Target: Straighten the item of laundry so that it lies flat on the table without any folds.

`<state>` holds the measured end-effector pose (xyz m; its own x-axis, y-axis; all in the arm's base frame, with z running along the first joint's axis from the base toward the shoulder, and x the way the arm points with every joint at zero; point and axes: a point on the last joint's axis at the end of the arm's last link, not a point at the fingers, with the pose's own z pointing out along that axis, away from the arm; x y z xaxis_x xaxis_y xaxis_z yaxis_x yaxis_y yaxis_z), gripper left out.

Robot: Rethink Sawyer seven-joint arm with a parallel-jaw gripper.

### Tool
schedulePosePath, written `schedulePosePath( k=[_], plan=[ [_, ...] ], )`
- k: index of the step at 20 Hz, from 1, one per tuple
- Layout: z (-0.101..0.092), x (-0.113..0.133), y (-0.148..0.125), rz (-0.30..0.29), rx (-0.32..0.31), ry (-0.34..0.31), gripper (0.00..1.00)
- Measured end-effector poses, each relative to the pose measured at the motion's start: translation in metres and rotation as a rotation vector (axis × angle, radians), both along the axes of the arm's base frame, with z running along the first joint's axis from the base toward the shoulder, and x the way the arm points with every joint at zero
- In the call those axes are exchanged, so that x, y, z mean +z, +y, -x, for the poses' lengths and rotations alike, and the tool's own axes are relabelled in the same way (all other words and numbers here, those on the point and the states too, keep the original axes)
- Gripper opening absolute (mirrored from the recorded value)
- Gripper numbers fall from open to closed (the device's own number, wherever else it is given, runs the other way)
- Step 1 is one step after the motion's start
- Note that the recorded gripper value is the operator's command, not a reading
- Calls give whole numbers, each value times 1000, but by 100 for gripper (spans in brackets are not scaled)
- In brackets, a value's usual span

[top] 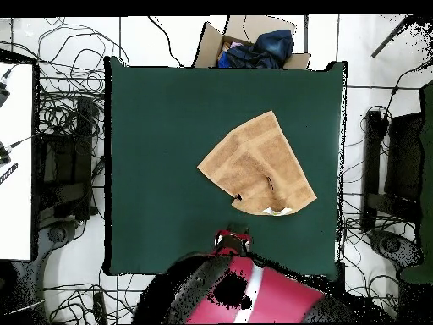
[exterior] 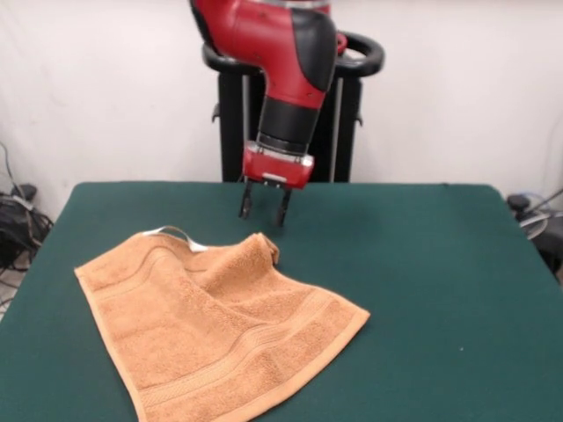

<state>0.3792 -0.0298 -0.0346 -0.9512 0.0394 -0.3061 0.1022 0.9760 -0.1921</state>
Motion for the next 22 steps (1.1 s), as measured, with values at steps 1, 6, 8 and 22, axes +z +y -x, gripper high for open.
schedulePosePath(
  k=[1, 6, 8, 22],
  plan=[
    [0, 1, -1, -13, -22, -17, 100],
    [-7, 8, -4, -90, -156, -136, 100],
    [-10, 10, -4, -108, -185, -164, 100],
    [-26, 14, 14, -243, -353, -265, 100]
  ],
)
